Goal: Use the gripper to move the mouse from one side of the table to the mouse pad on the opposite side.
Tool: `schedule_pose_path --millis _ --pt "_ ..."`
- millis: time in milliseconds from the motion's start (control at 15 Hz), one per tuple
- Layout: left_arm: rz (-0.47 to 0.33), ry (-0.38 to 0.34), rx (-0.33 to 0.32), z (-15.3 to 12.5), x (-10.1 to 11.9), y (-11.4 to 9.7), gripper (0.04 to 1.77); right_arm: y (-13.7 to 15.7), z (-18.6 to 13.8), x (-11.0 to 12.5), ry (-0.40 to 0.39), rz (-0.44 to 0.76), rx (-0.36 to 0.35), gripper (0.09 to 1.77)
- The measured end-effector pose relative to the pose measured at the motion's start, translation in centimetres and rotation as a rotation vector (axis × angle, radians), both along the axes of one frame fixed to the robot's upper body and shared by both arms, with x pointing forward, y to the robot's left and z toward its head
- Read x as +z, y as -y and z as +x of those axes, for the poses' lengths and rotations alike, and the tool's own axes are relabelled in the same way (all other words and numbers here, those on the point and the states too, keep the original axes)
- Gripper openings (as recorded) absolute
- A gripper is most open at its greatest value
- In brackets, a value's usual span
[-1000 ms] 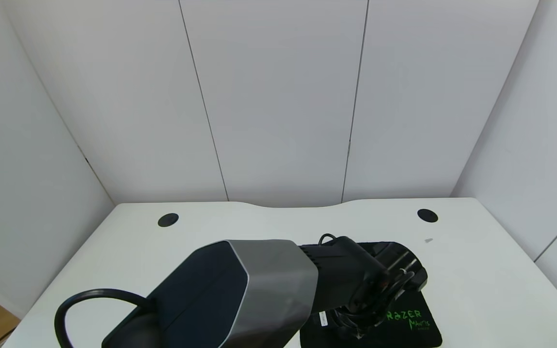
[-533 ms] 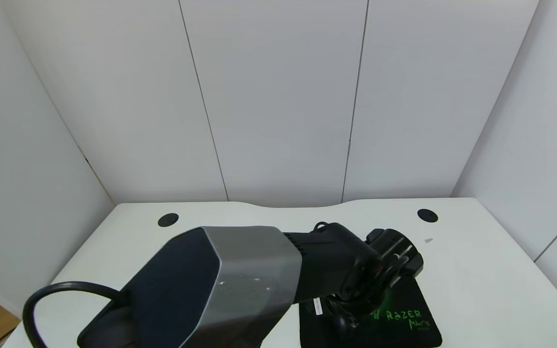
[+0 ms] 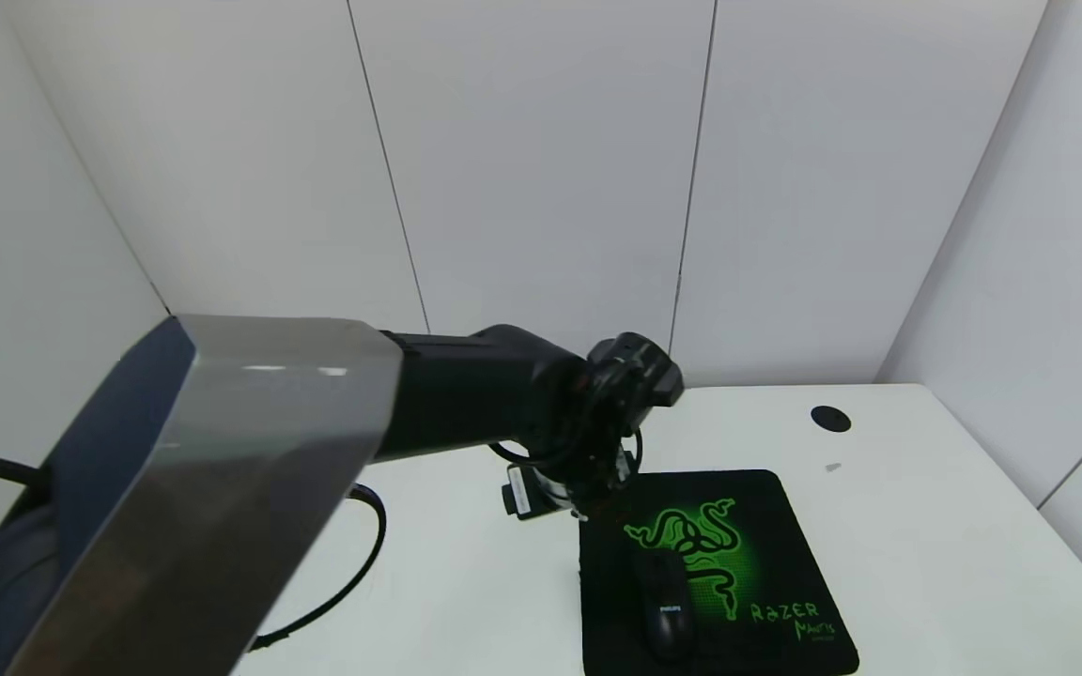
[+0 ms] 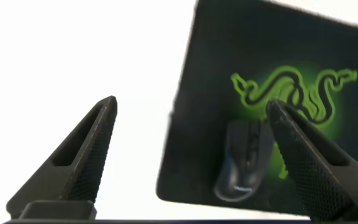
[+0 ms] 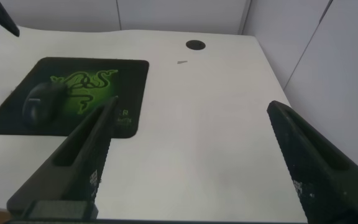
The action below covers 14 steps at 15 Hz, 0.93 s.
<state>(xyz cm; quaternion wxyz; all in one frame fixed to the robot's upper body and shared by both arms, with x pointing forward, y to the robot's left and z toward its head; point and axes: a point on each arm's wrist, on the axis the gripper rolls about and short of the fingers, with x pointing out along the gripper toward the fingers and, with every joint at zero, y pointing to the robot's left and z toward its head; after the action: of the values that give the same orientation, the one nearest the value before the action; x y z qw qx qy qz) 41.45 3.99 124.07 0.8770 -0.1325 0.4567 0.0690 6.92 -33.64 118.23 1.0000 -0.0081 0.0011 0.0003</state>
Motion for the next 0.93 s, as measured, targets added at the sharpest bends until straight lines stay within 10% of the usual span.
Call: schedule_pose_path --millis 467,933 --pt "0.016 0.094 0.042 1.1 2.1 -8.5 1.71 0.0 0.0 0.0 0.0 0.0 0.0 1.71" --pt "0.027 0.343 -0.027 -1.1 5.0 -20.6 1.71 0.0 0.0 0.0 0.0 0.0 0.0 1.71"
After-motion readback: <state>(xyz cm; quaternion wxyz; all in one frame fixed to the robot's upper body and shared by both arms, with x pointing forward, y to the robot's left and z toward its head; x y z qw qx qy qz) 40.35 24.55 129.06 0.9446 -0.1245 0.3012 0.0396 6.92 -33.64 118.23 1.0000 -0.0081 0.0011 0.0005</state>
